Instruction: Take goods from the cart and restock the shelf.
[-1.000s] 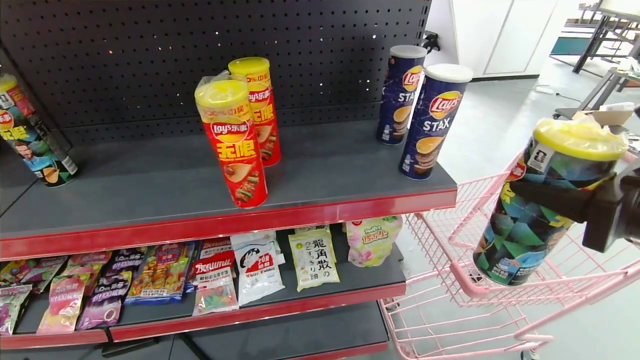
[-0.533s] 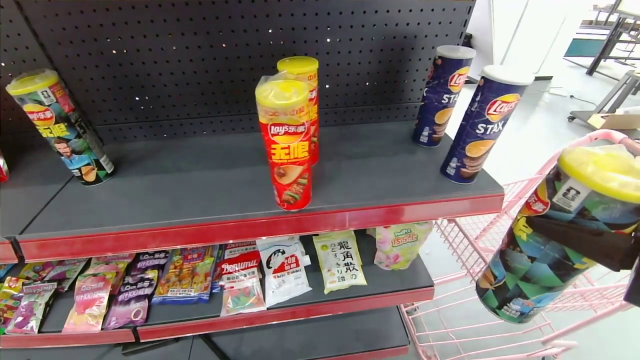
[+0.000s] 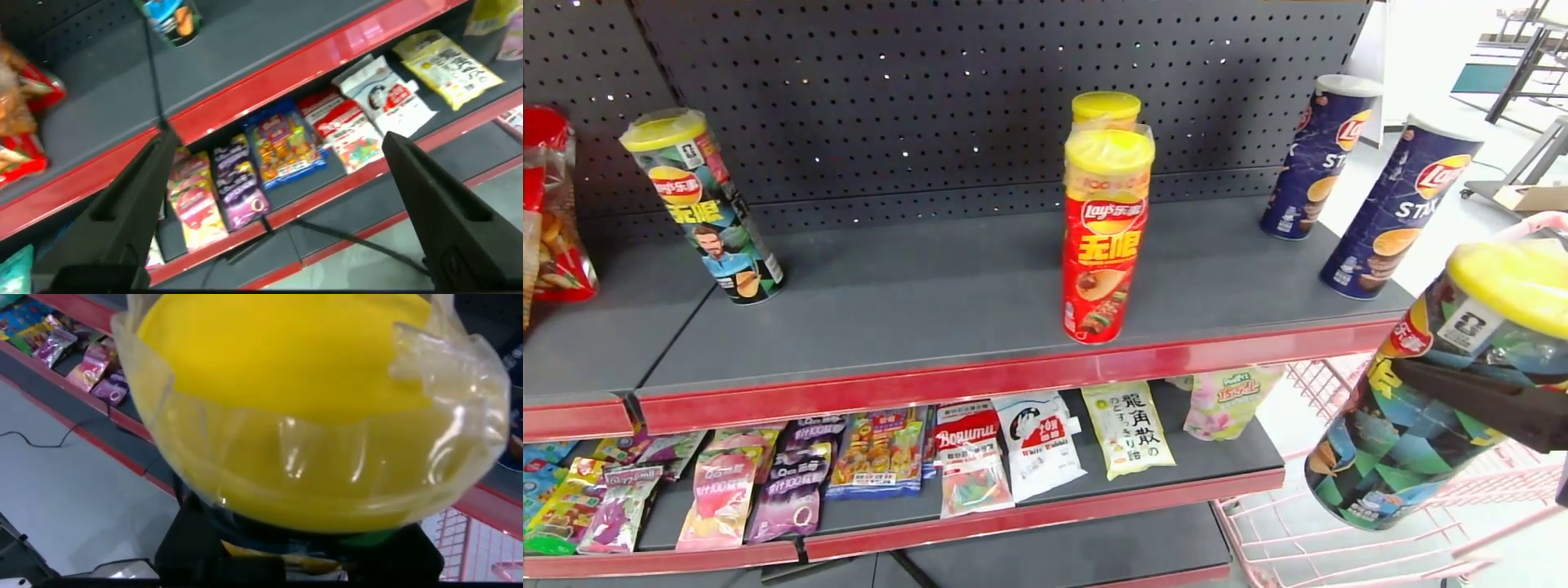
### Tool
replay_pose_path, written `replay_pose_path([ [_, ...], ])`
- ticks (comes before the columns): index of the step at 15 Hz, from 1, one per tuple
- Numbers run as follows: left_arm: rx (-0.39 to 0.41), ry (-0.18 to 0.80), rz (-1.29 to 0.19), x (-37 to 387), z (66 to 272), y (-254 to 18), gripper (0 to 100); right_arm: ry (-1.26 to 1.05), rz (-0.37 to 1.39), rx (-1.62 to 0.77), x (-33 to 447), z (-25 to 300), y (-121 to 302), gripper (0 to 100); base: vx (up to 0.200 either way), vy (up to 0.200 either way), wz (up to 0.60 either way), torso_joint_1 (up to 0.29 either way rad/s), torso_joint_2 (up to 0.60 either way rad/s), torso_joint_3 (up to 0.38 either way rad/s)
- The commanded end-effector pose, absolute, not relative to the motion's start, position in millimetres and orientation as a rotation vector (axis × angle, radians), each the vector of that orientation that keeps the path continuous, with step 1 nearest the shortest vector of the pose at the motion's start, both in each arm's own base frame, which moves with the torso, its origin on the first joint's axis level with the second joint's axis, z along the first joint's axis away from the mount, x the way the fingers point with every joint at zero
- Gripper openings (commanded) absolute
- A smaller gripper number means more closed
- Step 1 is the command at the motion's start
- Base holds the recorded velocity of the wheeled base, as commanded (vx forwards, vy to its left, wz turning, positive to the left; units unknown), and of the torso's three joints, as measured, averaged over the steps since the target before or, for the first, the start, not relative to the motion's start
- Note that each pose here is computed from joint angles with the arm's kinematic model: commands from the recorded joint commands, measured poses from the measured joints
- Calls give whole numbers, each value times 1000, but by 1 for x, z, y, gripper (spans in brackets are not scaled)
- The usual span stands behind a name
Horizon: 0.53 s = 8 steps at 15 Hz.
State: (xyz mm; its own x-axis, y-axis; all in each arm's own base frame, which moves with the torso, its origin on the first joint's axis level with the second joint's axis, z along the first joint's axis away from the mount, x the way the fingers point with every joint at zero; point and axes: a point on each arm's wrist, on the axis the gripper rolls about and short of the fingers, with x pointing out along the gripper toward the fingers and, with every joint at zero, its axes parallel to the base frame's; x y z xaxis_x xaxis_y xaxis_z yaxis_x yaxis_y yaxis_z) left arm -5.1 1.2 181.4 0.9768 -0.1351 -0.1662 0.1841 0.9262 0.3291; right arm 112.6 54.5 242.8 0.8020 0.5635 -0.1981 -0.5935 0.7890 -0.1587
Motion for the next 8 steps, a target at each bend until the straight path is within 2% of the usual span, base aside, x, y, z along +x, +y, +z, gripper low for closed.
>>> replay_pose_path([
  [1, 350, 142, -165, -5, 181, 1, 100, 142, 628, -223, 113, 243, 55, 0, 0, 200, 0, 2, 2, 7],
  [5, 350, 139, -163, -5, 182, 1, 100, 124, 748, -225, 112, 244, 57, 0, 0, 200, 0, 1, 1, 4],
  [8, 350, 136, -162, -6, 182, 1, 100, 115, 752, -238, 112, 245, 57, 0, 0, 200, 0, -1, 2, 4],
])
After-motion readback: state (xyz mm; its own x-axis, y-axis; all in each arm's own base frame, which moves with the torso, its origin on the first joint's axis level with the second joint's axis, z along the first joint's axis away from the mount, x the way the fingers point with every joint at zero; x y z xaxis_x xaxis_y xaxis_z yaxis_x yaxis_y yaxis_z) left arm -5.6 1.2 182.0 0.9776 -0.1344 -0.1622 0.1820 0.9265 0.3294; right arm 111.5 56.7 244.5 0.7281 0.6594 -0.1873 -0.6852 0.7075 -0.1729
